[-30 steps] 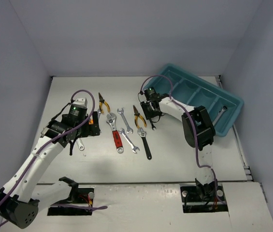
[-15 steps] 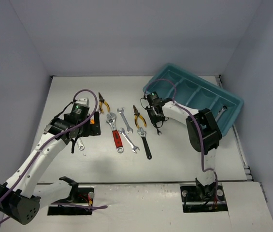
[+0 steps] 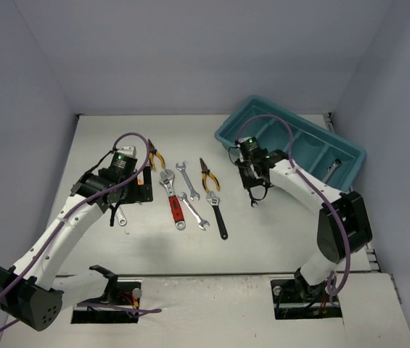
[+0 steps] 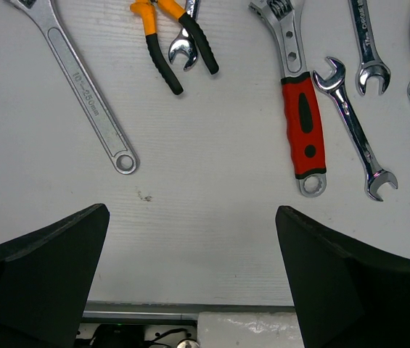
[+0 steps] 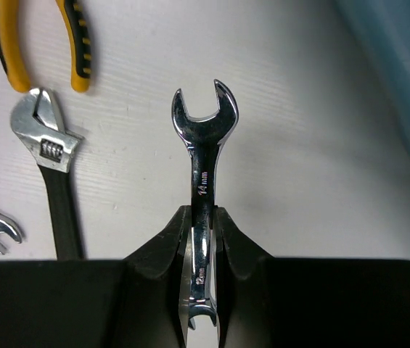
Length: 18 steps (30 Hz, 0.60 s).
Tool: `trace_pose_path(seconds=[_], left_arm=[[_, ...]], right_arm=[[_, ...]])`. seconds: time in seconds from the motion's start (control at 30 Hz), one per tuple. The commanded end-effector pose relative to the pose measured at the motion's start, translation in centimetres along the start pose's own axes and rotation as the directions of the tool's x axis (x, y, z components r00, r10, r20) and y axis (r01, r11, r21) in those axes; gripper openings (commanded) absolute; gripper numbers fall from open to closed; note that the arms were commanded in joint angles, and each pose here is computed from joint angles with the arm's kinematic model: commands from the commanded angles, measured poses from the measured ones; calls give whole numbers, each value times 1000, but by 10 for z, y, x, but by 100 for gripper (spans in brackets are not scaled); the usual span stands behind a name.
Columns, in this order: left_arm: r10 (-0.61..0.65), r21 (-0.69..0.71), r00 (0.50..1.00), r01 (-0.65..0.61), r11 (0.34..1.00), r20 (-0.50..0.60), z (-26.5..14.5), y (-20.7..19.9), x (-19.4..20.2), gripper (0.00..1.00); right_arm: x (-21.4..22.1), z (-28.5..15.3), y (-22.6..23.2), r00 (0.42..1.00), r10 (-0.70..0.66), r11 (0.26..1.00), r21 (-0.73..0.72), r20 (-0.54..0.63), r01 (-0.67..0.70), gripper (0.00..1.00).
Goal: Sort the tools into containers
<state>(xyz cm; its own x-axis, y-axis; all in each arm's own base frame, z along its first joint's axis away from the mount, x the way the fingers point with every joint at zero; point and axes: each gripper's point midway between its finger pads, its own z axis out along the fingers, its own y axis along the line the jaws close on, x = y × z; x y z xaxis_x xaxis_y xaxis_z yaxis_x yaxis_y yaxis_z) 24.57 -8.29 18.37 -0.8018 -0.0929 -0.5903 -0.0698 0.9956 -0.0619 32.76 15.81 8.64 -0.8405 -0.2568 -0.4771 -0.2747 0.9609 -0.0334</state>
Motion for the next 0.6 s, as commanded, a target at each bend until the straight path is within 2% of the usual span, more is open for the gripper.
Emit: trace_pose_path(seconds=[0.0, 0.13, 0.27, 0.4, 0.57], left_arm=[[-24, 29, 997, 22, 999, 70, -13, -4, -21, 97], [-22, 33, 997, 19, 999, 79, -17, -3, -20, 97], [-35, 50, 995, 30, 998, 95, -23, -2, -18, 97], [-45, 62, 994, 39, 997, 104, -27, -1, -16, 97], [-57, 77, 993, 48, 996, 108, -31, -1, -11, 97]], right_arm=[[-57, -45, -33, 974, 117, 990, 55, 194, -130, 0], [-88, -69, -89, 919, 255, 947, 114, 302, -300, 0], [-107, -74, -162, 844, 384, 856, 198, 374, -477, 0], [-110, -56, -212, 799, 467, 782, 244, 380, -573, 0], [-95, -10, -254, 785, 531, 731, 295, 320, -615, 0]])
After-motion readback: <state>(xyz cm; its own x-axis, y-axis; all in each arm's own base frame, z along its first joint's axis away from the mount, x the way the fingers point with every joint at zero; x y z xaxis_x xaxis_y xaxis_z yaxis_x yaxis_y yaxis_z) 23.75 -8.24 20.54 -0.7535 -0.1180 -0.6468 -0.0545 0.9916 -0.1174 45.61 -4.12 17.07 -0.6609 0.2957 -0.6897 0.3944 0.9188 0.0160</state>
